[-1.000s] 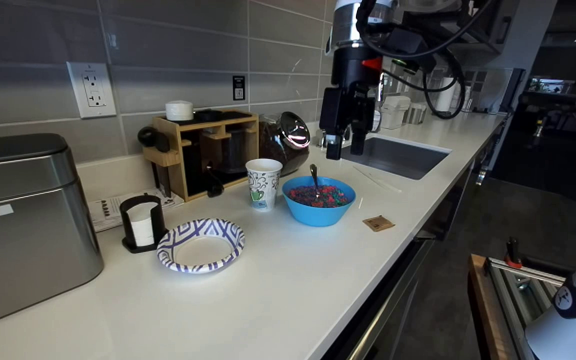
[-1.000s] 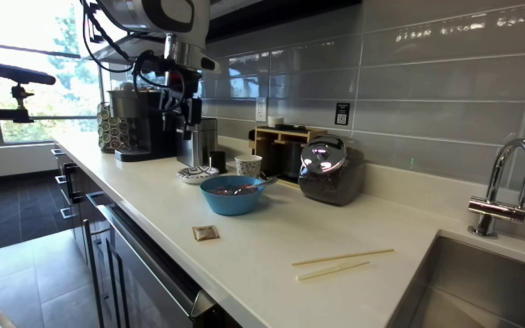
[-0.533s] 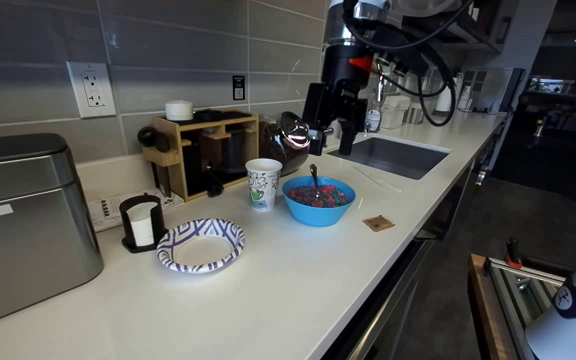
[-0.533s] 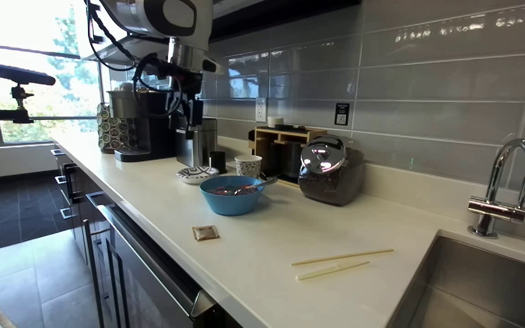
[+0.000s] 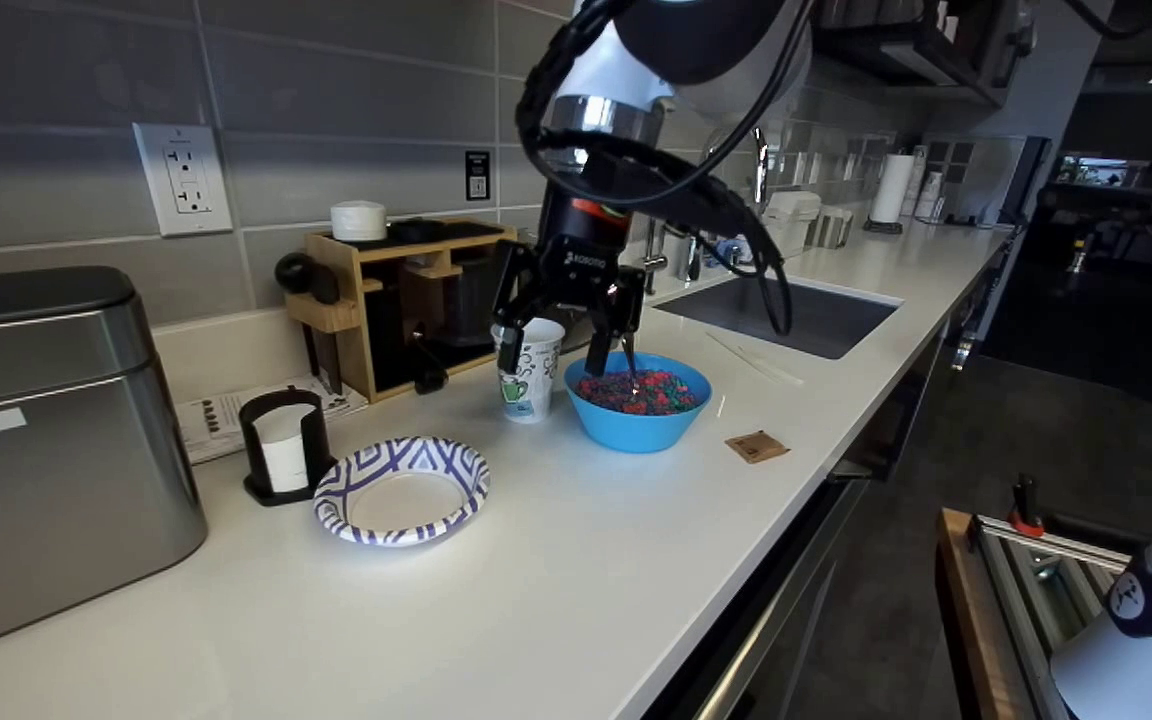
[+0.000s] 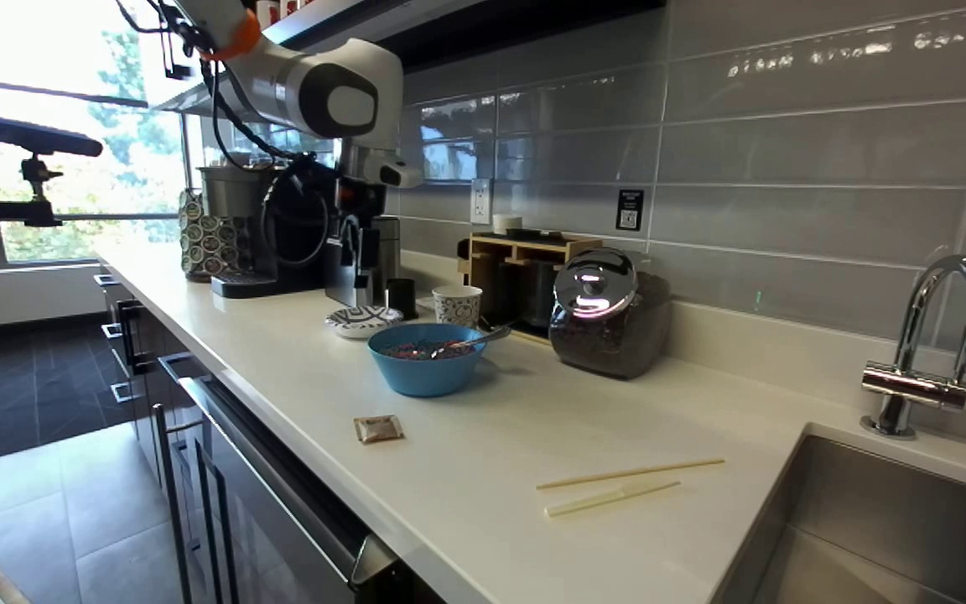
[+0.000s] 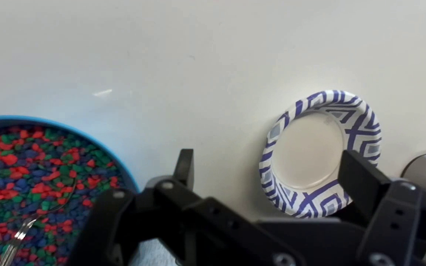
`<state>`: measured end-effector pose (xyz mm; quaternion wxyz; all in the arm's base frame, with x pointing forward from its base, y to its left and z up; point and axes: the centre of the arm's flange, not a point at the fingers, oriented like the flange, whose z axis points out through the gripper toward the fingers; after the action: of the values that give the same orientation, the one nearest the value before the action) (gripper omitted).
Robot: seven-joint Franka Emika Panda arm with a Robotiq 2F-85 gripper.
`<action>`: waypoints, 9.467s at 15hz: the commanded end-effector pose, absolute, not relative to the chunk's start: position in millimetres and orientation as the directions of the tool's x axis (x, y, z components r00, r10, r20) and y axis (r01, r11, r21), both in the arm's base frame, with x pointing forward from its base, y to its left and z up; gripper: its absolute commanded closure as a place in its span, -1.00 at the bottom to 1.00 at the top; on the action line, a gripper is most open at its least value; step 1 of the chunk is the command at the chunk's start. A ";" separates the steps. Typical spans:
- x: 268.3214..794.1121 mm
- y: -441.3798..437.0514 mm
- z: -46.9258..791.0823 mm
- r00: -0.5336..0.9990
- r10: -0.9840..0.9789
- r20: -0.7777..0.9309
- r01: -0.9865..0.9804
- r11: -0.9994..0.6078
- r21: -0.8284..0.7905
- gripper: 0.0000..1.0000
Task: Move the striped bow to the right
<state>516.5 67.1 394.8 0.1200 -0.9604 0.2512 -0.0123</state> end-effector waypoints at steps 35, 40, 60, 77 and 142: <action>596.5 114.3 273.8 0.795 -0.605 -0.045 -0.587 -0.749 -0.308 0.48; 594.9 117.4 278.7 0.804 -0.594 -0.041 -0.573 -0.754 -0.321 0.96; 443.0 44.9 409.3 0.711 -0.695 -0.108 -0.668 -0.620 -0.411 0.99; 408.1 -35.7 415.1 0.364 -0.925 -0.106 -0.871 -0.298 -0.390 0.99; 339.1 -245.5 453.1 0.147 -0.986 0.079 -0.950 -0.163 -0.266 -1.00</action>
<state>394.5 -277.5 417.1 0.0954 -0.7066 0.6855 -0.1473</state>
